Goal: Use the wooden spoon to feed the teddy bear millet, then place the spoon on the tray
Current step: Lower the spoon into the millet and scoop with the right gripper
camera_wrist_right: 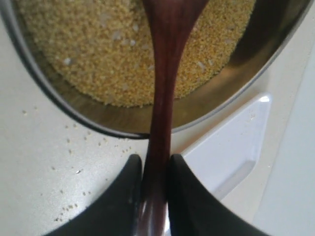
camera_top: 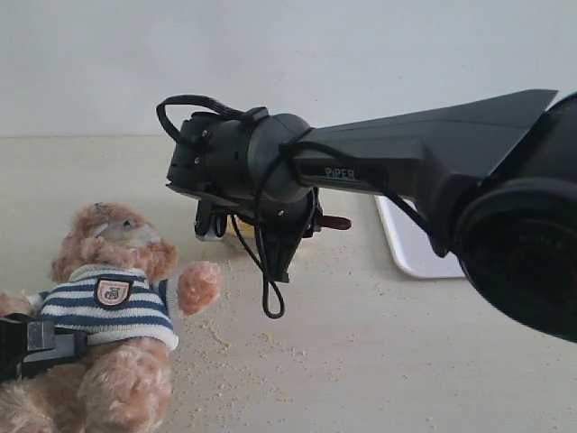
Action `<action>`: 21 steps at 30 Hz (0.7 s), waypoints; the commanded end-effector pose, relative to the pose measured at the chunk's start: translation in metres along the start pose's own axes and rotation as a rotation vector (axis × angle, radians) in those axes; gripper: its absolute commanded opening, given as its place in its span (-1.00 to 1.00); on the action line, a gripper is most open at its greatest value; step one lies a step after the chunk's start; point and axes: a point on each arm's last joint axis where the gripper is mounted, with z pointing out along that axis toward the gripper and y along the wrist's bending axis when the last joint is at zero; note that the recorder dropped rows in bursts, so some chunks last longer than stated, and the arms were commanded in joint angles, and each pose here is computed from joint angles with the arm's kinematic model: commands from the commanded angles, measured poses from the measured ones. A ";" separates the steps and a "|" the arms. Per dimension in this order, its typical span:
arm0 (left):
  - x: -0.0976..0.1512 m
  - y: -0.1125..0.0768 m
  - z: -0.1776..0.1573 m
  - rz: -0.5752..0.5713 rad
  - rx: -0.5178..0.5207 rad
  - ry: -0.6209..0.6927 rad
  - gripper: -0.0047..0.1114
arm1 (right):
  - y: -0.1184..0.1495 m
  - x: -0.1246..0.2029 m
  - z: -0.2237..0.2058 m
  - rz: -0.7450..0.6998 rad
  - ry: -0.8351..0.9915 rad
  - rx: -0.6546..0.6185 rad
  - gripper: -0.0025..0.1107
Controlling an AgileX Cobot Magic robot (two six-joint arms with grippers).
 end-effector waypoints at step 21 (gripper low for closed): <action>-0.001 -0.001 -0.002 -0.002 0.005 -0.015 -0.83 | -0.004 0.008 -0.023 -0.057 -0.051 -0.106 -0.89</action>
